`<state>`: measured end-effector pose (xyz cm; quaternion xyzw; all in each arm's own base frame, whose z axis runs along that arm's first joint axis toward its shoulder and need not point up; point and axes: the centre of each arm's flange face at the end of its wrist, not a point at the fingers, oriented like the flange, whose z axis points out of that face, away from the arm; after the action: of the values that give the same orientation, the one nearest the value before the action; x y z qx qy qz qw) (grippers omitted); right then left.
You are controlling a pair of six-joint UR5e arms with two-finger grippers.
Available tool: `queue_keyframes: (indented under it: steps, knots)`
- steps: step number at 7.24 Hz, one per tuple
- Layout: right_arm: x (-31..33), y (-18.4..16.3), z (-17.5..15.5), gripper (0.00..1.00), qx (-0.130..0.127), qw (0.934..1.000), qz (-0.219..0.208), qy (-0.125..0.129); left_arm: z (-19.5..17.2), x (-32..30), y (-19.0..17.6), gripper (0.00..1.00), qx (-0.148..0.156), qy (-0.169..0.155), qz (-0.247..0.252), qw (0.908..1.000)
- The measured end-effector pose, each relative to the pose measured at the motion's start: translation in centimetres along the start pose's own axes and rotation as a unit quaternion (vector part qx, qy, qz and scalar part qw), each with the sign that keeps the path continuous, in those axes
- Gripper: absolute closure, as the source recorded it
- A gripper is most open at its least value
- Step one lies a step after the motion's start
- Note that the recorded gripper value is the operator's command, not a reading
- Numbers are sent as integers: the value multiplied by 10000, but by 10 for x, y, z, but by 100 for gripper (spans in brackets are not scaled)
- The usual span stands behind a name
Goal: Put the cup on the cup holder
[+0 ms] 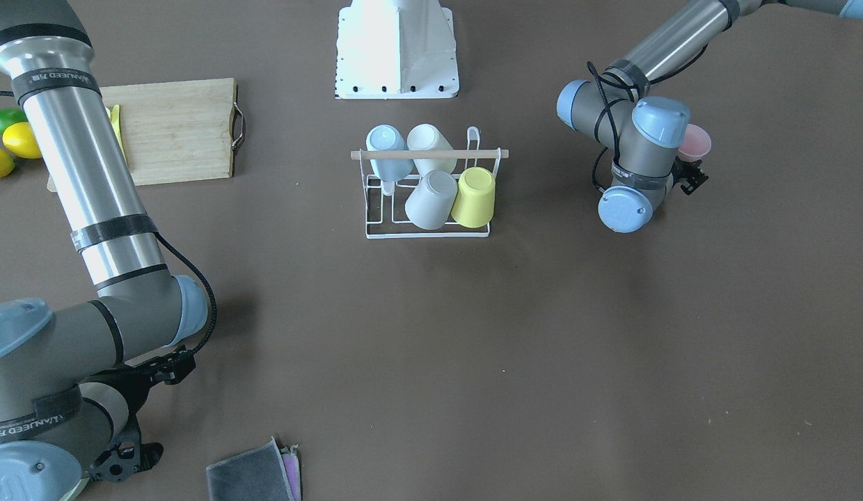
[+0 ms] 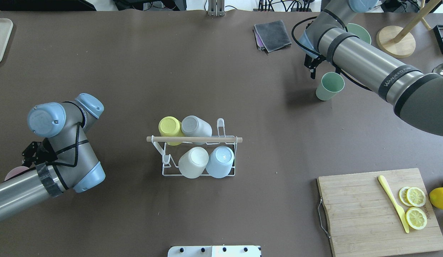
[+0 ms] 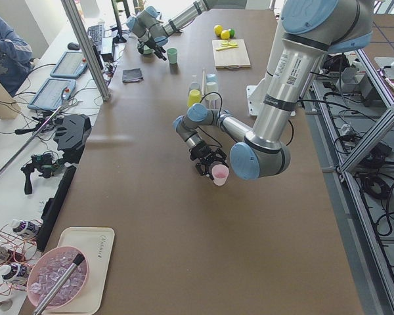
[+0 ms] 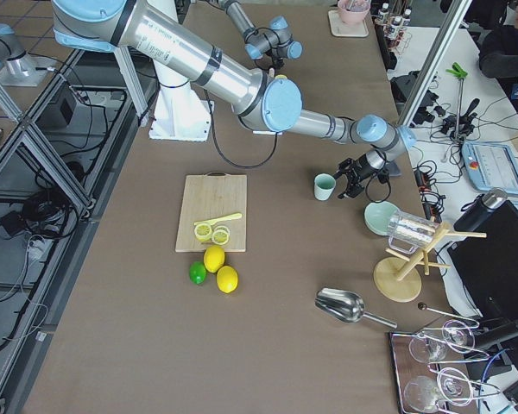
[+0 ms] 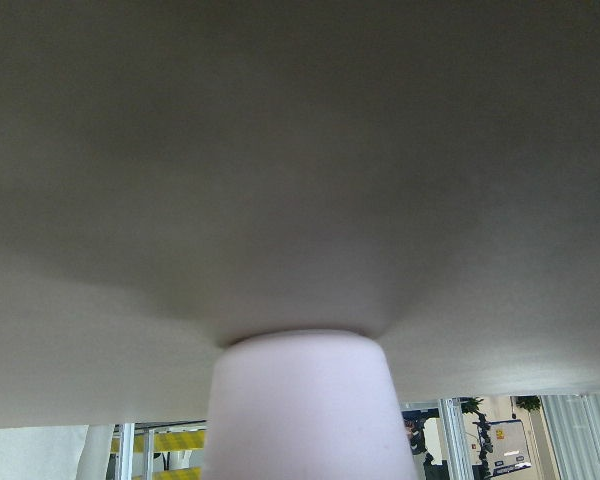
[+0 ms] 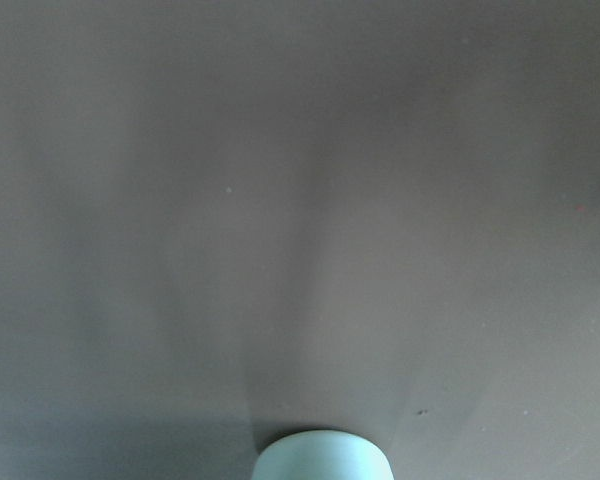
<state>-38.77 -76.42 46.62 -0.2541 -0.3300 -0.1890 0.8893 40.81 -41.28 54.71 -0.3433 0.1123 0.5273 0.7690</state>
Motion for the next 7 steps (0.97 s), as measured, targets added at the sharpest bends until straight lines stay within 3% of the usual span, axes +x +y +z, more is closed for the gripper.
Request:
queue_keyframes:
  steps: [4,7]
  knots:
    - [-5,-1,17,0,-254,9996,94,45,8,21,-10,3,-125,-92,146,9998]
    - [-3,-1,32,0,-387,9991,168,16,6,27,7,3,-41,-126,197,9997]
